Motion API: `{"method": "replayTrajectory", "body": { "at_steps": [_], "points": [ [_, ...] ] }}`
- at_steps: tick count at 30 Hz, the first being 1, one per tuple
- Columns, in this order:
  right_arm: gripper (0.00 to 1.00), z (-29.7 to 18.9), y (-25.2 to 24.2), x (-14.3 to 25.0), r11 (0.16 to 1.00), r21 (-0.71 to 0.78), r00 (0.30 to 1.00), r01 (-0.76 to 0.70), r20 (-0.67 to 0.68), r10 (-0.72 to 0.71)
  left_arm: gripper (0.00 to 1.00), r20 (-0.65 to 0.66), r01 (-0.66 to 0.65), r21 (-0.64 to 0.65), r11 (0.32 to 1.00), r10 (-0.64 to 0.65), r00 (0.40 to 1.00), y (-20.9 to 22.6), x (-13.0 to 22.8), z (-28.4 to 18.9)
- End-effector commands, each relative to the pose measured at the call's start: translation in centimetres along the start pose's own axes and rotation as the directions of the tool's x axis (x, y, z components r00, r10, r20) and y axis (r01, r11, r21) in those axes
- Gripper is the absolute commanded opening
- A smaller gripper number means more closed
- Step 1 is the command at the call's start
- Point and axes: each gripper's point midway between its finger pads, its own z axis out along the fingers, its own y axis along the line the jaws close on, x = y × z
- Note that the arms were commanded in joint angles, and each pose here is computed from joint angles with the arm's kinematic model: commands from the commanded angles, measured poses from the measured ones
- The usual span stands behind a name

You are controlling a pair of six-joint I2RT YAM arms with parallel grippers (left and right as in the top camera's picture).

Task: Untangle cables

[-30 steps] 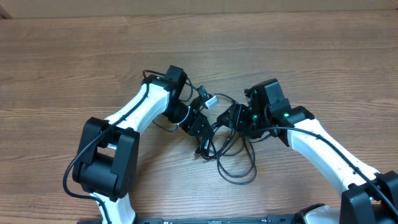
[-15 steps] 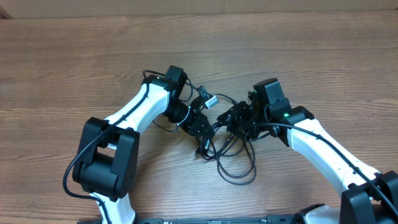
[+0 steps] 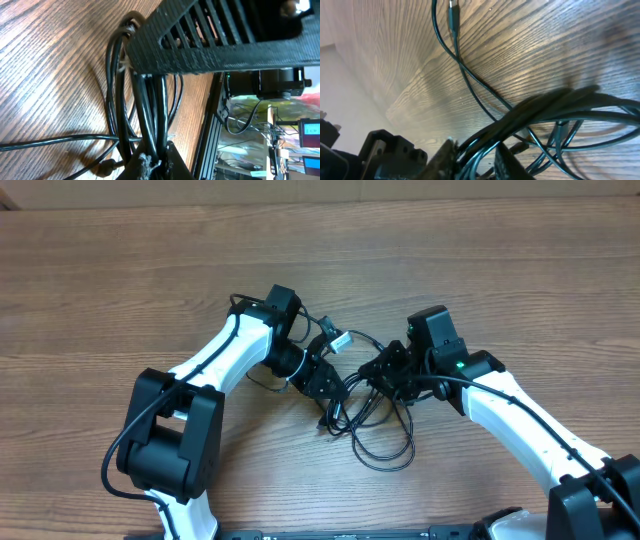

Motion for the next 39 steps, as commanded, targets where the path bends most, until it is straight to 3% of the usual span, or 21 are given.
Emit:
{"method": "replayTrajectory", "body": {
  "at_steps": [1, 8, 11, 17, 26, 30, 39],
  "points": [
    [0.17, -0.1, 0.0, -0.5, 1.0, 0.002, 1.0, -0.009, 0.025, 0.009, 0.04, 0.042, -0.059, 0.049, 0.997, 0.057, 0.998, -1.8, -0.9, -0.5],
    [0.11, -0.1, 0.1, -0.5, 1.0, 0.002, 1.0, -0.008, 0.024, 0.008, 0.04, 0.037, -0.071, 0.075, 0.995, 0.068, 0.997, -2.6, -0.9, 0.0],
    [0.18, -0.1, 0.1, -0.5, 1.0, 0.001, 1.0, -0.008, 0.022, 0.008, 0.04, 0.018, -0.085, 0.084, 0.993, 0.084, 0.996, -3.2, -0.8, 0.7],
    [0.18, -0.1, 0.0, -0.4, 1.0, 0.003, 1.0, -0.009, 0.021, 0.009, 0.04, 0.002, -0.102, 0.093, 0.99, 0.102, 0.995, -3.8, -0.7, 1.4],
    [0.04, -0.1, -0.6, -0.2, 0.999, 0.027, 1.0, -0.023, 0.011, 0.022, 0.06, 0.002, -0.106, 0.083, 0.991, 0.106, 0.994, -3.6, -0.7, 1.4],
    [0.04, -0.1, -0.8, -0.1, 0.999, 0.035, 1.0, -0.023, 0.008, 0.023, 0.13, -0.019, -0.105, 0.042, 0.994, 0.106, 0.994, -2.8, -0.4, 1.5],
    [0.04, -0.1, -1.3, 0.1, 0.998, 0.055, 1.0, -0.026, 0.003, 0.026, 0.13, -0.078, -0.09, -0.074, 0.993, 0.084, 0.993, -0.8, 0.4, 1.4]
  ]
}}
